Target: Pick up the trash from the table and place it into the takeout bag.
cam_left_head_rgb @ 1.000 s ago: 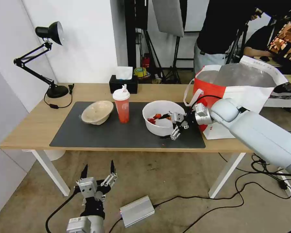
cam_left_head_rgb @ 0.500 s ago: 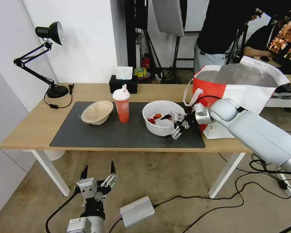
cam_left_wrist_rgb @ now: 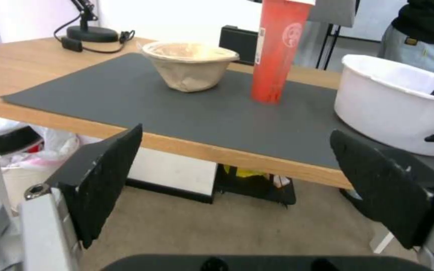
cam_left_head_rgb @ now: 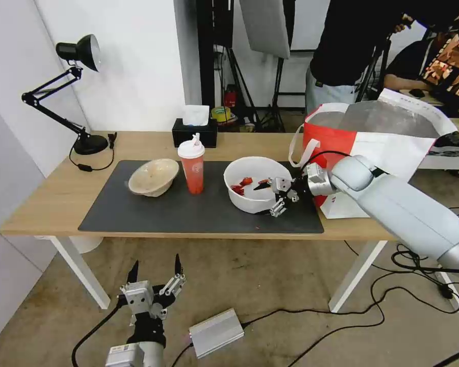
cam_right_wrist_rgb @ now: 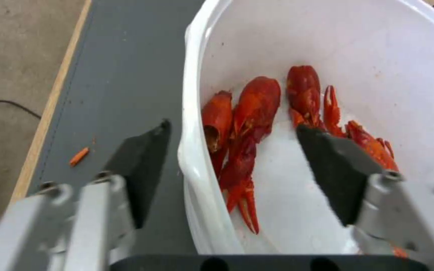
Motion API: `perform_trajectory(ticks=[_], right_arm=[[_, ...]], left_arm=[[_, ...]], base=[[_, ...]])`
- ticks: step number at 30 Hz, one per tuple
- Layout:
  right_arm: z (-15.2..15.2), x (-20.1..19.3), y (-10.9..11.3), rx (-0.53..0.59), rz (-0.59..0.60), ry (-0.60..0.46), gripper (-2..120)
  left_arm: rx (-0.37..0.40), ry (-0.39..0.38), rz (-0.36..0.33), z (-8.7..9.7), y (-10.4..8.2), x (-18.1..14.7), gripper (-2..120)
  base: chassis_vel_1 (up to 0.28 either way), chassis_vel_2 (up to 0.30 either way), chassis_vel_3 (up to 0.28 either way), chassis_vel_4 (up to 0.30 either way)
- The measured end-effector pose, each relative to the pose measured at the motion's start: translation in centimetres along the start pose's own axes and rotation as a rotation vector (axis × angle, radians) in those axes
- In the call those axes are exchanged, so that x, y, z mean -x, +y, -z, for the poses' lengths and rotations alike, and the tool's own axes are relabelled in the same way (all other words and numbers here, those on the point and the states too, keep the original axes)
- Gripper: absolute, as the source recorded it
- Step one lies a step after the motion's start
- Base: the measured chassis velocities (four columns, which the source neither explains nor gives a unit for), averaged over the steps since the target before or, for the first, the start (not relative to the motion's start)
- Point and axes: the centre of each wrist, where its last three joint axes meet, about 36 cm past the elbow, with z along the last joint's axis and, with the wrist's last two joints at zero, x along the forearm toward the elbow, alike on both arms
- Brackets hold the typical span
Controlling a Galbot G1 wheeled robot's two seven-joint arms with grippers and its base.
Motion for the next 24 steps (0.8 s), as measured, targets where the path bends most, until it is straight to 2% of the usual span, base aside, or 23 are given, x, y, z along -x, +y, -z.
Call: perform_trajectory(ticks=[1, 5, 6, 10, 12, 17, 19, 24], right_arm=[[0.0, 0.0, 0.0, 0.0, 0.0, 0.0, 65], [-0.19, -0.05, 0.11, 0.003, 0.002, 0.003, 48], [-0.19, -0.05, 0.11, 0.003, 0.002, 0.003, 48], [-0.33, -0.05, 0.21, 0.005, 0.004, 0.005, 30], [-0.34, -0.04, 0.22, 0.005, 0.004, 0.006, 26], [-0.38, 0.07, 0.23, 0.003, 0.003, 0.007, 4], [-0.36, 0.09, 0.23, 0.003, 0.001, 0.005, 0], [-0.31, 0.13, 0.2, 0.002, 0.001, 0.004, 0]], left_arm=[[0.0, 0.0, 0.0, 0.0, 0.0, 0.0, 100], [-0.001, -0.001, 0.0, 0.01, -0.03, 0.01, 100], [-0.001, -0.001, 0.0, 0.01, -0.03, 0.01, 100], [-0.001, -0.003, -0.002, 0.0, -0.04, 0.09, 100], [0.0, -0.003, -0.002, -0.02, -0.04, 0.11, 100], [-0.001, -0.004, -0.003, -0.16, -0.08, 0.15, 100], [-0.001, -0.004, -0.003, -0.18, -0.09, 0.15, 100], [-0.001, -0.013, -0.002, -0.21, -0.06, 0.16, 100]], base=[[0.0, 0.0, 0.0, 0.0], [0.0, 0.0, 0.0, 0.0], [0.0, 0.0, 0.0, 0.0], [0.0, 0.0, 0.0, 0.0], [0.0, 0.0, 0.0, 0.0], [0.0, 0.0, 0.0, 0.0], [0.0, 0.0, 0.0, 0.0], [0.0, 0.0, 0.0, 0.0]])
